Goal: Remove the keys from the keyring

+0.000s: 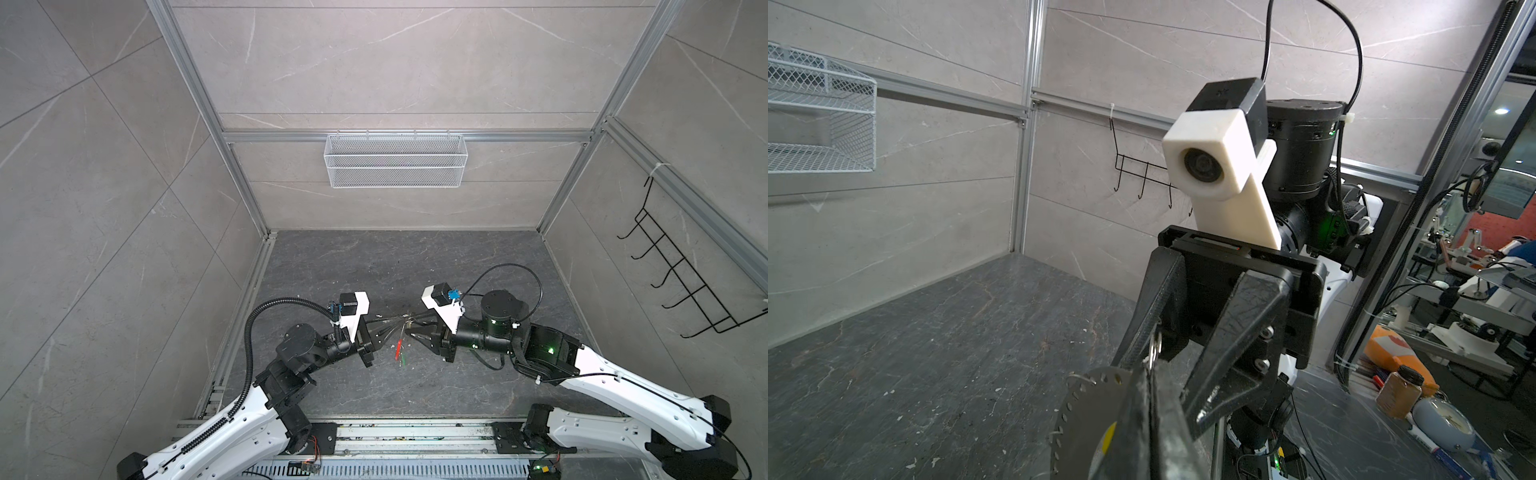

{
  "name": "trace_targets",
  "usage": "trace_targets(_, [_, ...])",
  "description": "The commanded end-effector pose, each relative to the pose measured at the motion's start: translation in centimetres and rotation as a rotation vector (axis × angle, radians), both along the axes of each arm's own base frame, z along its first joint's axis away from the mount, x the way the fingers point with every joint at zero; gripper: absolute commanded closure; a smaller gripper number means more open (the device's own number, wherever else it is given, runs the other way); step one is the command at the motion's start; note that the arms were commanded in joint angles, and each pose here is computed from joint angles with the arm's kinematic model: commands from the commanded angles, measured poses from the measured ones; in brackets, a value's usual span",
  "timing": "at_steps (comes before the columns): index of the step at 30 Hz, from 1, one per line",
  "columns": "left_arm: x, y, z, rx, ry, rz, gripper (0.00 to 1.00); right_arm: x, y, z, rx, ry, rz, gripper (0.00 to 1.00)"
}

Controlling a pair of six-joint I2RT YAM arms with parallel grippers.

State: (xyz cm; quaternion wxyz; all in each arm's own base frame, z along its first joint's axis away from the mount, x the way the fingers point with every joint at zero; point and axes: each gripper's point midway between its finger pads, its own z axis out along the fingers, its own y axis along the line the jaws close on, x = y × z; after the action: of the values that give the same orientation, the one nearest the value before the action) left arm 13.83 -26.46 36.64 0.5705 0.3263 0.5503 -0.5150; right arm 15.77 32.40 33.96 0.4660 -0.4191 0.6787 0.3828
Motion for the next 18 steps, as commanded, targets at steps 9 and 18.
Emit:
trace_targets(9, [-0.32, 0.65, 2.34, -0.074, -0.055, 0.011, 1.00, 0.48, 0.06, 0.15, -0.046, -0.046, -0.039, 0.78])
trace_targets(18, [0.00, 1.14, 2.58, -0.094, -0.055, 0.043, 1.00, 0.20, 0.37, -0.23, -0.074, -0.065, -0.035, 1.00])
